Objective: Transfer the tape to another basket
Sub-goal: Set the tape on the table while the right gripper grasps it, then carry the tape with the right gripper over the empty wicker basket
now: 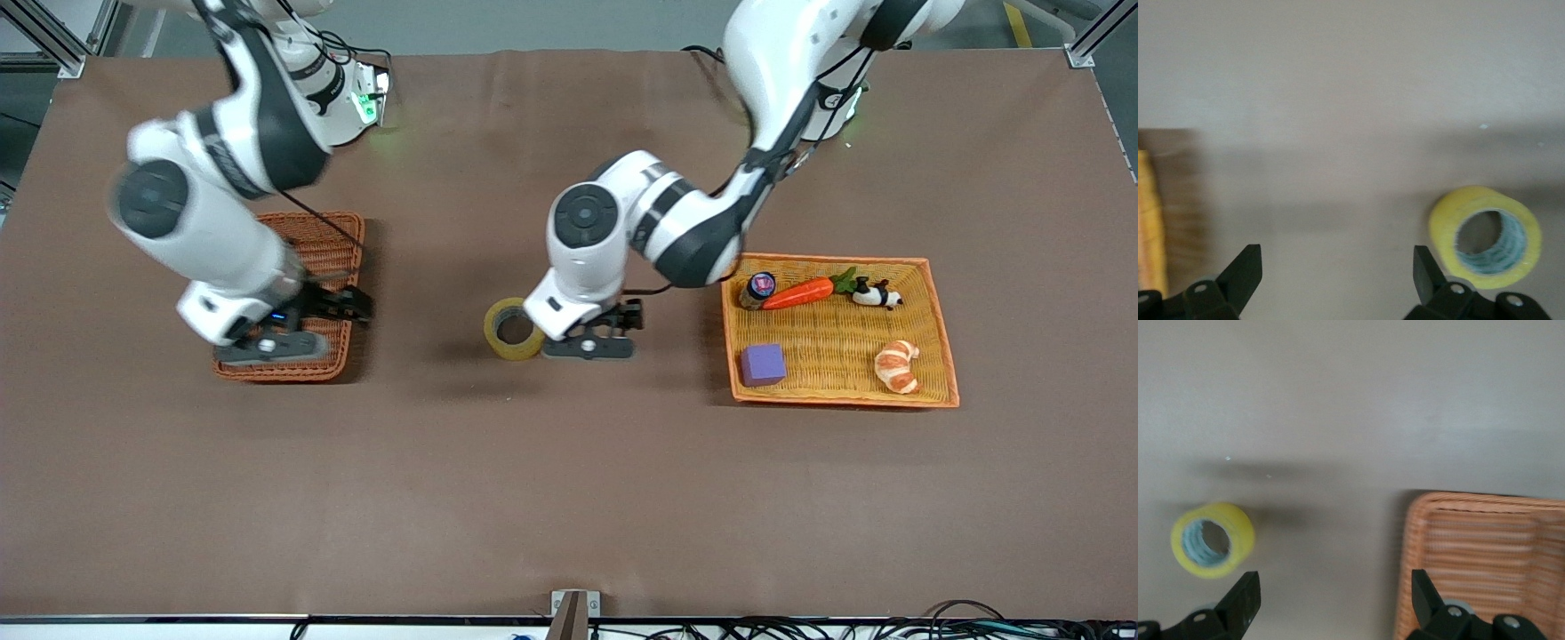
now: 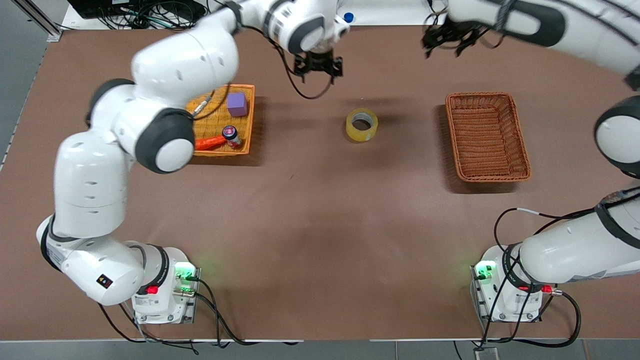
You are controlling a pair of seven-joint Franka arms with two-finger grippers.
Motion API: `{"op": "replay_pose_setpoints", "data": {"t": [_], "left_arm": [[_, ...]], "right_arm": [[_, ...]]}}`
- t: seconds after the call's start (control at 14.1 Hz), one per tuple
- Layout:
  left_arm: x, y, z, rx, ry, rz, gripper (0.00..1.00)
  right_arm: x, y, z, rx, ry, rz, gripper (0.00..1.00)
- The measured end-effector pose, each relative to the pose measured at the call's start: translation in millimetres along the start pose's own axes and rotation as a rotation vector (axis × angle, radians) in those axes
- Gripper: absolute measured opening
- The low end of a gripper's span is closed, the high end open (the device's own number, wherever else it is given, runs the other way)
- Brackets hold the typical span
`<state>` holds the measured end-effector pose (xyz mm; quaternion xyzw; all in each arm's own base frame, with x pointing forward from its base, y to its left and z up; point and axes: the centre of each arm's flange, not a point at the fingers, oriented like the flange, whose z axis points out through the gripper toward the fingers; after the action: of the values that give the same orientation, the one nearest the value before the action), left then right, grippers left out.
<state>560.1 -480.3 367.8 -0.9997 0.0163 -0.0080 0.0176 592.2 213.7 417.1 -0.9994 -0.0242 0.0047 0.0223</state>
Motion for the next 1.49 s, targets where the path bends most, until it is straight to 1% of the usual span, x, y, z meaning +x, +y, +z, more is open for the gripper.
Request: {"op": "replay_pose_setpoints", "data": {"t": [0.14, 0.28, 0.36, 0.43, 0.57, 0.71, 0.92, 1.07, 1.14, 1.21, 1.28, 1.35, 1.42, 1.49], "left_arm": [[6, -46, -31, 0.007, 0.008, -0.051, 1.0], [6, -96, -65, 0.009, 0.026, -0.099, 1.0], [7, -123, -81, 0.01, 0.036, -0.106, 1.0], [8, -151, -96, 0.011, 0.046, -0.093, 1.0], [6, -206, -121, 0.003, 0.058, -0.062, 1.0], [0, -252, -141, -0.024, 0.062, -0.047, 1.0], [-6, -292, -158, -0.03, 0.08, -0.059, 1.0], [-3, -320, -169, -0.047, 0.094, -0.072, 1.0], [-2, -335, -176, -0.065, 0.101, -0.052, 1.0], [-4, -350, -183, -0.072, 0.104, -0.033, 1.0], [-6, -366, -191, -0.071, 0.101, -0.036, 1.0], [-9, -385, -198, -0.07, 0.1, -0.057, 1.0], [-12, -406, -205, -0.078, 0.097, -0.08, 1.0], [-14, -422, -209, -0.088, 0.098, -0.085, 1.0]], "right_arm": [[-3, -51, 53, 0.001, 0.005, 0.024, 1.0], [-17, -102, 107, -0.044, 0.015, 0.033, 1.0], [-25, -123, 132, -0.056, 0.02, 0.028, 1.0], [-32, -139, 154, -0.056, 0.018, 0.018, 1.0], [-41, -158, 187, -0.039, 0.016, -0.009, 1.0], [-44, -160, 205, -0.039, 0.008, -0.021, 1.0], [-44, -157, 211, -0.067, 0.024, -0.055, 1.0], [-50, -156, 220, -0.055, 0.038, -0.067, 1.0], [-53, -156, 226, -0.05, 0.042, -0.073, 0.95], [-55, -155, 231, -0.048, 0.041, -0.076, 0.95], [-55, -155, 233, -0.049, 0.039, -0.077, 0.88], [-56, -154, 235, -0.05, 0.037, -0.077, 0.76], [-56, -154, 235, -0.05, 0.037, -0.077, 0.66], [-56, -154, 235, -0.05, 0.036, -0.077, 0.53]]}}
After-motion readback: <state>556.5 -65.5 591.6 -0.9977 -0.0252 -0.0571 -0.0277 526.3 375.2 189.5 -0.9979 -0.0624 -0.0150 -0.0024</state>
